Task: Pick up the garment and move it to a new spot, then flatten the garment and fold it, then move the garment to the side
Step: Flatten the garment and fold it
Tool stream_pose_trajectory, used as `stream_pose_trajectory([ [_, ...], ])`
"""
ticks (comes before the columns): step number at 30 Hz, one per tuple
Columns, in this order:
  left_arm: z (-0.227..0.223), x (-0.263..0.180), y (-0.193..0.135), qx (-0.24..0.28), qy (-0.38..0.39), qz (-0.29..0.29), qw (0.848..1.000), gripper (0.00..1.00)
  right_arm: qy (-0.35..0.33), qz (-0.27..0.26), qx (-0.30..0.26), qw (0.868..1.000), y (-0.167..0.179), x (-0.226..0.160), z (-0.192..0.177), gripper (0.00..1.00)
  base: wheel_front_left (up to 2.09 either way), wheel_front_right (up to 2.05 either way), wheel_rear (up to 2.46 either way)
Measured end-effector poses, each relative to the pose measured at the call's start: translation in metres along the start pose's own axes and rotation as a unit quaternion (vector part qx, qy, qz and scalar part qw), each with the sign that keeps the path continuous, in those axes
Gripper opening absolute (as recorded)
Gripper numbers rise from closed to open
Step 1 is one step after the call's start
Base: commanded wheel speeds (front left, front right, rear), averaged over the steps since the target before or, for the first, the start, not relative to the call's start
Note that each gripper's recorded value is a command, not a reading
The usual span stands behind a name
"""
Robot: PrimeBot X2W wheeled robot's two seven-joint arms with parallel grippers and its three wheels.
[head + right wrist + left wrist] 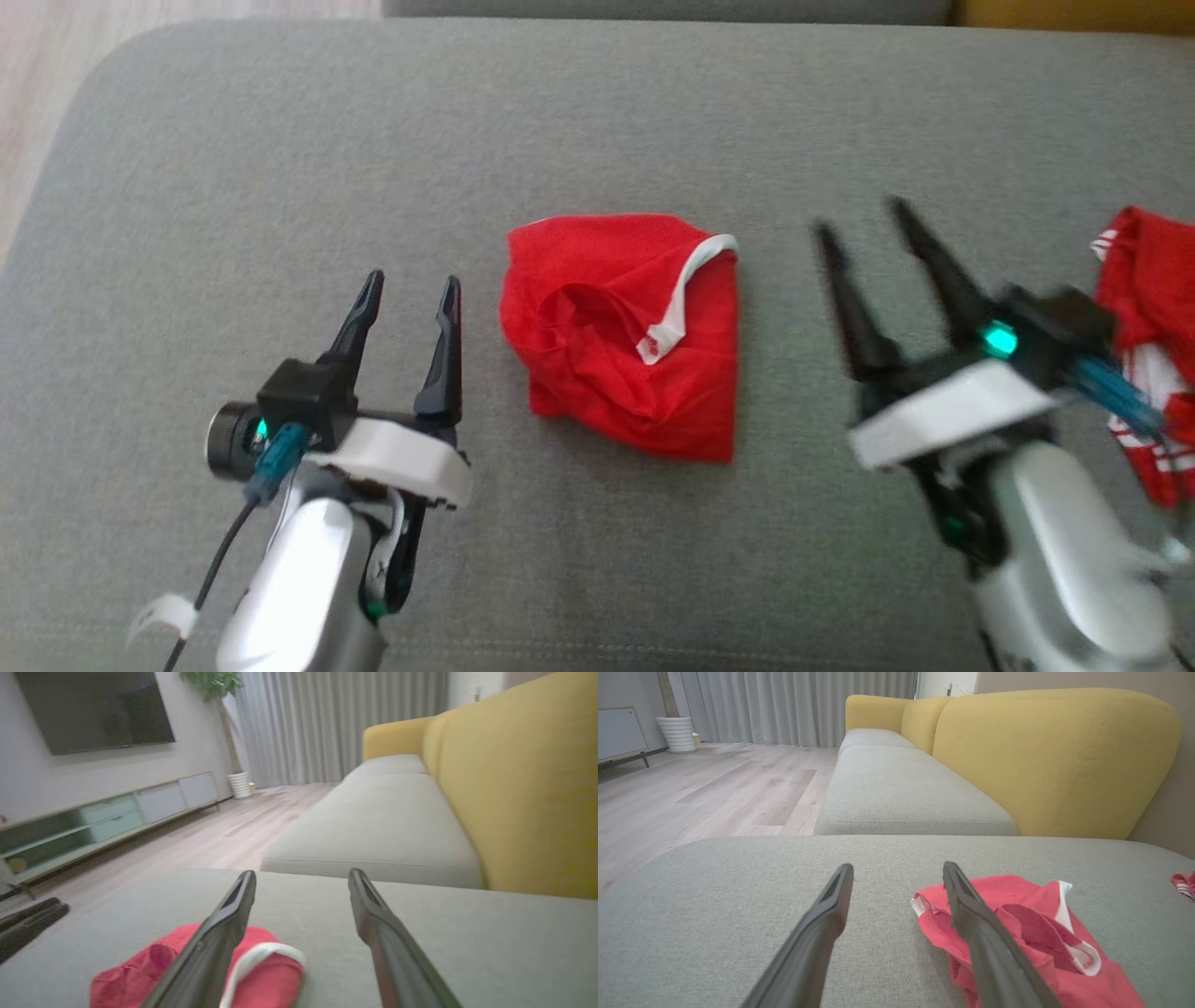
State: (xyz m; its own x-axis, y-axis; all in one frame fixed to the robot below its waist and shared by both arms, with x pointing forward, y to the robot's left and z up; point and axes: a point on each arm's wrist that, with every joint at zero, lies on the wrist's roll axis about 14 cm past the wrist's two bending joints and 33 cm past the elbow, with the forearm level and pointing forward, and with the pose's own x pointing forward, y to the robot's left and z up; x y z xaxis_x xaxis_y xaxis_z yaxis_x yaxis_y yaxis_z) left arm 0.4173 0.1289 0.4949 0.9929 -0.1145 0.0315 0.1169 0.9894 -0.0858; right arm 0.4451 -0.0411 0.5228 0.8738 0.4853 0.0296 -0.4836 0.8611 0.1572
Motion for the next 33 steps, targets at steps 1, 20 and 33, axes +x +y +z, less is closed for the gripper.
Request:
stream_pose_trajectory([
  [1, 0.000, -0.001, -0.001, 0.001, 0.000, -0.002, 1.000, 1.00, -0.002, -0.022, -0.003, 1.000, -0.012, -0.009, 0.001, 1.00, 0.00, 0.00, 0.00],
  [20, 0.006, -0.015, -0.008, 0.023, -0.004, -0.022, 0.999, 1.00, 0.021, -0.165, -0.027, 0.986, -0.072, -0.090, 0.000, 1.00, 0.00, 0.00, 0.00],
  [33, 0.004, -0.014, -0.007, 0.024, 0.000, -0.019, 1.000, 1.00, 0.028, -0.166, -0.024, 0.985, -0.073, -0.088, -0.004, 1.00, 0.00, 0.00, 0.00],
])
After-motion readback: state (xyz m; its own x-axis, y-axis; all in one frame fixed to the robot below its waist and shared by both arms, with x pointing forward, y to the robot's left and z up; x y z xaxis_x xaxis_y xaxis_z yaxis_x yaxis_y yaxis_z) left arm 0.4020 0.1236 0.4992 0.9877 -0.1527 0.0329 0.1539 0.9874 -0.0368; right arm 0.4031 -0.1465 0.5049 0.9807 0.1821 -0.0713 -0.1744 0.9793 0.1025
